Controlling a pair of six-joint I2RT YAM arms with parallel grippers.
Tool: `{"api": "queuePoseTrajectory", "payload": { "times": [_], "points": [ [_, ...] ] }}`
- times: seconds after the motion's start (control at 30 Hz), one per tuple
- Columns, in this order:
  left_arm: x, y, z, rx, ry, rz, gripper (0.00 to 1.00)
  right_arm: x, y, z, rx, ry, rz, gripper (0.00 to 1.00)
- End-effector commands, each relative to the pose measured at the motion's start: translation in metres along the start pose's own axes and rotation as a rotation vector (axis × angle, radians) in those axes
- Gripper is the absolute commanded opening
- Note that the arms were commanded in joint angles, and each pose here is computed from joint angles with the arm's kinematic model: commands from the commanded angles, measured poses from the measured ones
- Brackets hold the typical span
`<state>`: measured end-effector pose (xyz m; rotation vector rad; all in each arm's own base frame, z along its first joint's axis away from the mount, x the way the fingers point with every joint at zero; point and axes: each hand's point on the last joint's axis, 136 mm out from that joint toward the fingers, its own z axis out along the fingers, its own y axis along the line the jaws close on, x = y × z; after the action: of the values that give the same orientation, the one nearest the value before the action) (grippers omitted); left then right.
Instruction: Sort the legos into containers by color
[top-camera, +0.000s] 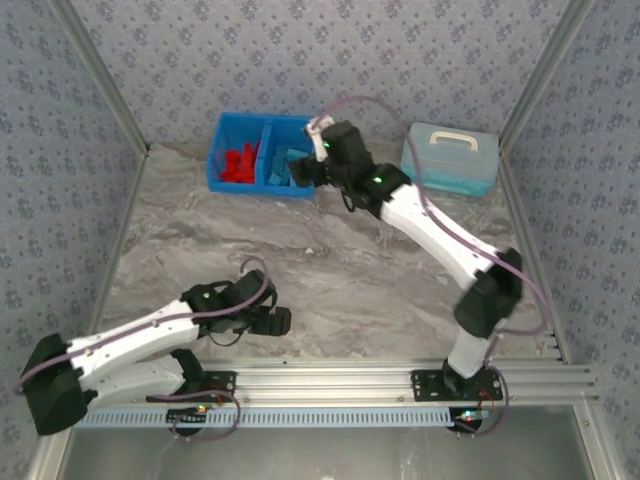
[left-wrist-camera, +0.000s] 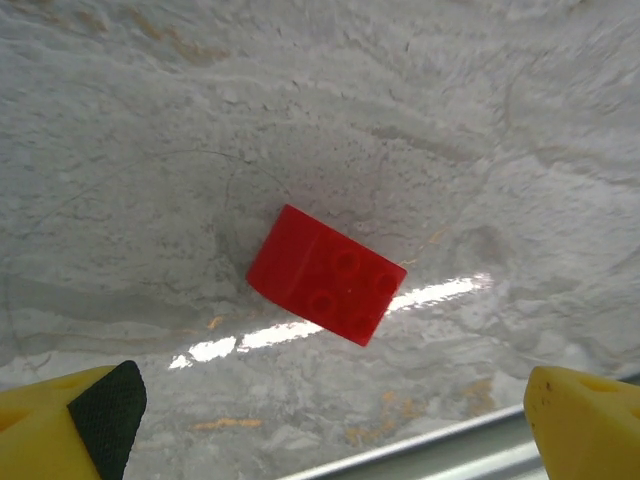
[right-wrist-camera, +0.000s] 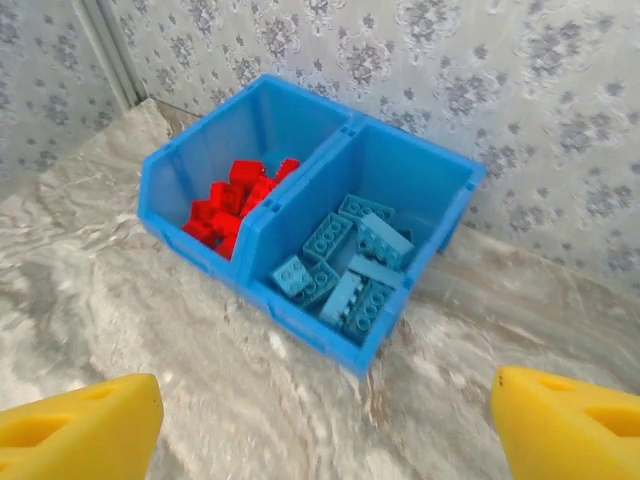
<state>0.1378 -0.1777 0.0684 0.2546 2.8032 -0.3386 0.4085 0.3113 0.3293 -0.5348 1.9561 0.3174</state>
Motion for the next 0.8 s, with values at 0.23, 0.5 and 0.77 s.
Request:
{"api": "queuePoseTrajectory", "payload": {
  "times": [0.23, 0.5, 0.77],
  "points": [
    [-0.008, -0.005, 0.06, -0.188, 0.016, 0.19, 0.99, 0.082, -0.015, -0.042, 0.012, 0.102, 0.049, 0.96],
    [0.01, 0.004, 0.072, -0.186, 0.056, 0.166, 0.65, 0.081, -0.016, -0.038, 0.014, 0.105, 0.061, 0.96],
    [0.006, 0.007, 0.059, -0.168, 0.0, 0.115, 0.46, 0.077, -0.014, -0.031, 0.013, 0.109, 0.086, 0.96]
  ]
}}
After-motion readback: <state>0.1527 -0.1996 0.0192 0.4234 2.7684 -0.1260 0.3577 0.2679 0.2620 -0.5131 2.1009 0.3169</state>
